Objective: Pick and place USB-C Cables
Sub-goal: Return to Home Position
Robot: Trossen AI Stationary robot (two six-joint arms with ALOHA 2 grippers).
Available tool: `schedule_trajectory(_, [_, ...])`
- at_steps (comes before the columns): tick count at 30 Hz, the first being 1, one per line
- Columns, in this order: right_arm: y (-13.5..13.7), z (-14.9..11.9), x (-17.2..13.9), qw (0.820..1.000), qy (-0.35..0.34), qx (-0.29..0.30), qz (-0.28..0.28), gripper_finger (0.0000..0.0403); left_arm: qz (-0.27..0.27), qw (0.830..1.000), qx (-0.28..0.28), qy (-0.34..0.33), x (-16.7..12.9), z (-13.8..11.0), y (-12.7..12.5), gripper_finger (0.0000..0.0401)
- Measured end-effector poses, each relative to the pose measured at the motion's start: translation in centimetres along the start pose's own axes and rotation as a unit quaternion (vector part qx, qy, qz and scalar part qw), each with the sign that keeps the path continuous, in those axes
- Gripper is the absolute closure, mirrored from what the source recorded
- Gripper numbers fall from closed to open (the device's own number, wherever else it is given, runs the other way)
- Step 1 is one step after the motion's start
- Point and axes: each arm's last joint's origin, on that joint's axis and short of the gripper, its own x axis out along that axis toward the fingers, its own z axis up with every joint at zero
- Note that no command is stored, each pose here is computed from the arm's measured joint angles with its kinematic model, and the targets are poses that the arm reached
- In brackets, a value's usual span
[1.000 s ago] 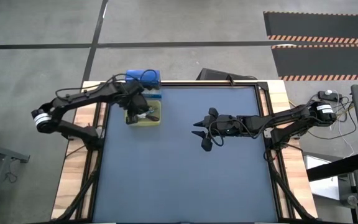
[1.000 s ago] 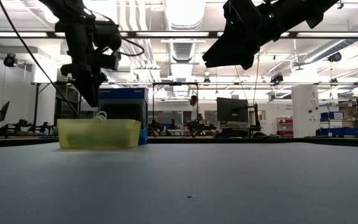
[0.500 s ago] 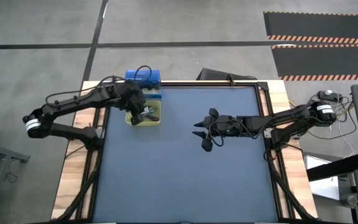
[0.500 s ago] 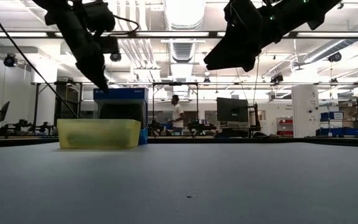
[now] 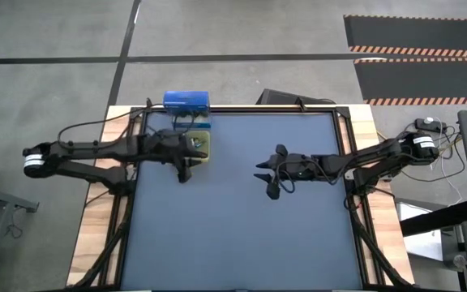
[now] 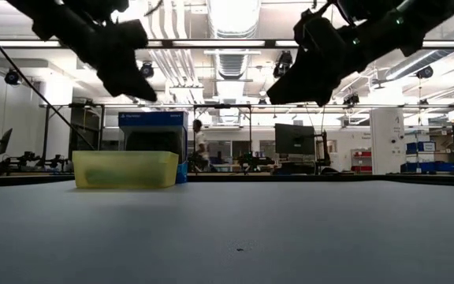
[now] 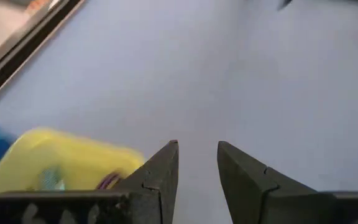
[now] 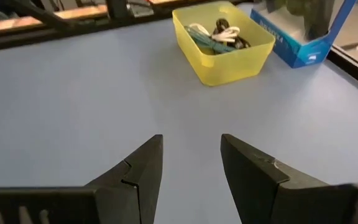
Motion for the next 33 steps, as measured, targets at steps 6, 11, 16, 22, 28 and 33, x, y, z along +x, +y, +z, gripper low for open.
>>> schedule_trajectory(6, [-0.2,-0.9,-0.2,0.998,-0.053,-0.014,0.009,0.0257,-0.061,0.995,0.025,-0.072,-0.1,-1.0,-2.5,0.0306])
schedule_trajectory(11, [-0.4,-1.8,-0.5,0.995,-0.086,-0.038,0.016,0.027,-0.093,0.991,0.035,-0.086,-0.8,-1.6,-3.7,0.0306])
schedule_trajectory(16, [-0.5,-2.1,-0.7,0.993,-0.1,-0.067,0.015,0.0285,-0.119,0.987,0.042,-0.098,-1.7,-2.0,-4.6,0.0306])
schedule_trajectory(22, [-0.5,-2.0,-0.8,0.99,-0.105,-0.097,0.013,0.0304,-0.136,0.982,0.05,-0.12,-3.0,-3.1,-4.9,0.0306])
schedule_trajectory(28, [-0.5,-1.5,-1.4,0.986,-0.116,-0.117,0.025,0.0324,-0.144,0.976,0.048,-0.159,-4.7,-3.7,-4.6,0.0306])
schedule_trajectory(33, [-0.6,-1.0,-2.1,0.983,-0.127,-0.13,0.024,0.0338,-0.147,0.971,0.044,-0.184,-5.7,-4.6,-4.2,0.0306])
